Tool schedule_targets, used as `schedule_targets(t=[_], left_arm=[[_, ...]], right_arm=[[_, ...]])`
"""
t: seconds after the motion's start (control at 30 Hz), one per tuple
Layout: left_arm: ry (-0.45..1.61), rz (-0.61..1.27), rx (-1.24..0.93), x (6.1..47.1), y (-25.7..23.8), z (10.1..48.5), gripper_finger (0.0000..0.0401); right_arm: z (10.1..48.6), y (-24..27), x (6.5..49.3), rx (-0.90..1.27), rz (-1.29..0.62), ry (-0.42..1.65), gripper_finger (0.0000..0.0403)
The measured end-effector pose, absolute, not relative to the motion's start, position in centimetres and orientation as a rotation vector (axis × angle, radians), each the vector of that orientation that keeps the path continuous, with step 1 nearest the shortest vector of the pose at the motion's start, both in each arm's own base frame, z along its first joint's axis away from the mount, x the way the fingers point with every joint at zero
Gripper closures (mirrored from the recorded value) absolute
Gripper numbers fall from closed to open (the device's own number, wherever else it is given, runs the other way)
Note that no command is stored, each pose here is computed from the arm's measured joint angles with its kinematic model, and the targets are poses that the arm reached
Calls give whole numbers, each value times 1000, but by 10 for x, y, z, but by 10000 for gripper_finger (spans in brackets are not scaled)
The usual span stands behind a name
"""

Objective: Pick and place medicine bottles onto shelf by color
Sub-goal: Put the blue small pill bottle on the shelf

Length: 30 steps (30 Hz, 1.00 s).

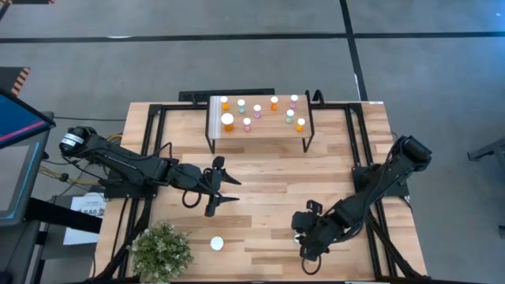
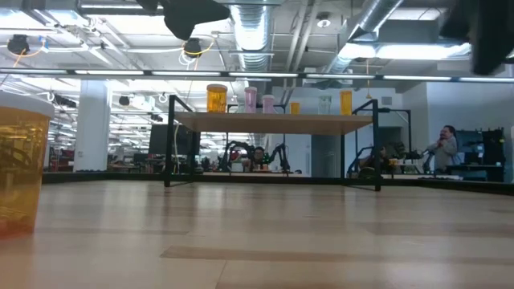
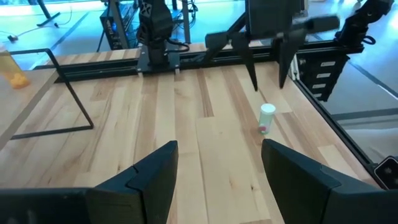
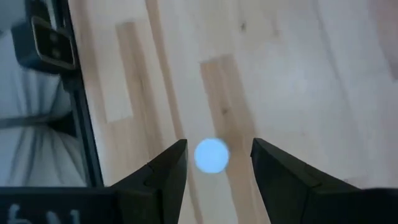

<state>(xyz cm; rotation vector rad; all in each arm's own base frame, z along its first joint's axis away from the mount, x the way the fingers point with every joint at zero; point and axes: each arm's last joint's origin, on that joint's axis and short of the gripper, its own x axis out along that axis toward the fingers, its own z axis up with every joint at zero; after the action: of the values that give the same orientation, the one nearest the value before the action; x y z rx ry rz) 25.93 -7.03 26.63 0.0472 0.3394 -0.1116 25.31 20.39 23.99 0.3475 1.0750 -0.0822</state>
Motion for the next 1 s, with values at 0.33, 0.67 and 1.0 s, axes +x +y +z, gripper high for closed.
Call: schedule_targets(t=[0.33, 0.67, 1.0], left_arm=[[340, -111, 47, 259, -70, 266, 180], [342, -112, 48, 259, -70, 266, 180], [343, -112, 48, 259, -70, 266, 180]], right_arm=[[224, 212, 259, 366, -43, 1144, 205], [225, 213, 261, 377, -30, 1126, 210], [224, 213, 262, 364, -35, 1124, 181]])
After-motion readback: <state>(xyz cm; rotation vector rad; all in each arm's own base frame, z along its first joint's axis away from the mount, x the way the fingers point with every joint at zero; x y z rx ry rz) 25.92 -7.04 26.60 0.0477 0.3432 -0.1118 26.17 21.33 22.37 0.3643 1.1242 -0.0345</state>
